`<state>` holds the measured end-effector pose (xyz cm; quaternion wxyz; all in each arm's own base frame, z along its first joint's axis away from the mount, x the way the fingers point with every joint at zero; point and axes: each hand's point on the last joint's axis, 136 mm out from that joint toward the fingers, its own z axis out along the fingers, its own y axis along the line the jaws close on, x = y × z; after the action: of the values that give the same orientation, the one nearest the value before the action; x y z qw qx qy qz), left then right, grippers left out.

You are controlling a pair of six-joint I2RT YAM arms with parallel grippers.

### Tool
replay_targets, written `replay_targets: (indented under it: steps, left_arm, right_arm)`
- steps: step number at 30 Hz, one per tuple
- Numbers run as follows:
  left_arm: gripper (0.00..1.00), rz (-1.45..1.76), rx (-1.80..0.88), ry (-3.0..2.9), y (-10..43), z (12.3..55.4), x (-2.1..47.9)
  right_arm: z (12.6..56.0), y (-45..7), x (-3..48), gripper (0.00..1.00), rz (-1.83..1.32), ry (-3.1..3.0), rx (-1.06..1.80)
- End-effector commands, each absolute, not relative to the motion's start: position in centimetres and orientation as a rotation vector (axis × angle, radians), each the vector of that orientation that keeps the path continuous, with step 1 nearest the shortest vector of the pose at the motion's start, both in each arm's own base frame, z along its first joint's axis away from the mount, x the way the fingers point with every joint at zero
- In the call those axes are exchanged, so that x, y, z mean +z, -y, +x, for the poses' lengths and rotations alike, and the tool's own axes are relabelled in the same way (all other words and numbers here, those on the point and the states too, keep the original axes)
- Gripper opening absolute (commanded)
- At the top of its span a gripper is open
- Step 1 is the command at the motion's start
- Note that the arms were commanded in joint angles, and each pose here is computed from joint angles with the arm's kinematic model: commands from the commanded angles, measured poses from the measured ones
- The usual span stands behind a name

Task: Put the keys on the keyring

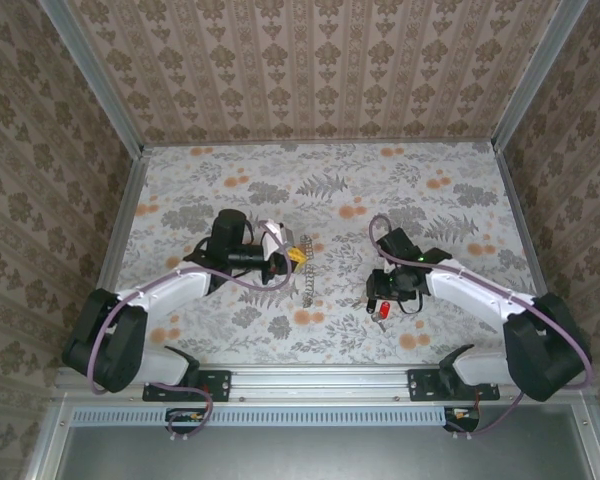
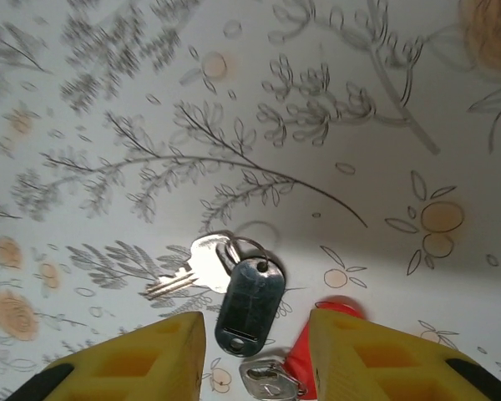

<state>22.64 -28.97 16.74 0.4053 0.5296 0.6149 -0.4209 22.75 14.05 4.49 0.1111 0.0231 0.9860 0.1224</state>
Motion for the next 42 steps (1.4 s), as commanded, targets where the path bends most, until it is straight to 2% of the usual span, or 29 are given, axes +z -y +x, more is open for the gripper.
replay_targets:
  steps: [1,7,12,20,24,33,42]
  left_arm:
    - [0.0,1.324,-1.095,-1.497,28.5,22.1,18.3]
    - [0.0,1.315,-1.081,-1.491,28.0,22.1,18.7]
    - [0.0,1.315,-1.078,-1.491,27.9,22.1,18.7]
    - [0.0,1.316,-1.072,-1.493,27.8,22.2,18.6]
    - [0.0,1.317,-1.074,-1.496,27.7,22.2,18.6]
    - [0.0,1.321,-1.08,-1.498,27.8,22.1,18.6]
    - [0.0,1.325,-1.079,-1.5,27.8,22.1,18.8]
  right_arm:
    - [23.4,-14.6,4.3,0.4,-0.004,-2.911,0.331]
    - [24.2,-14.8,3.0,0.4,-0.117,-2.948,0.273]
    - [24.4,-15.4,2.5,0.34,-0.188,-2.97,0.289]
    - [24.1,-15.3,1.7,0.31,-0.239,-3.006,0.271]
    - [24.4,-15.4,1.9,0.26,-0.229,-2.985,0.279]
    - [25.3,-15.1,2.7,0.09,-0.159,-2.948,0.291]
    - [27.0,-14.8,3.9,0.08,-0.055,-2.855,0.34]
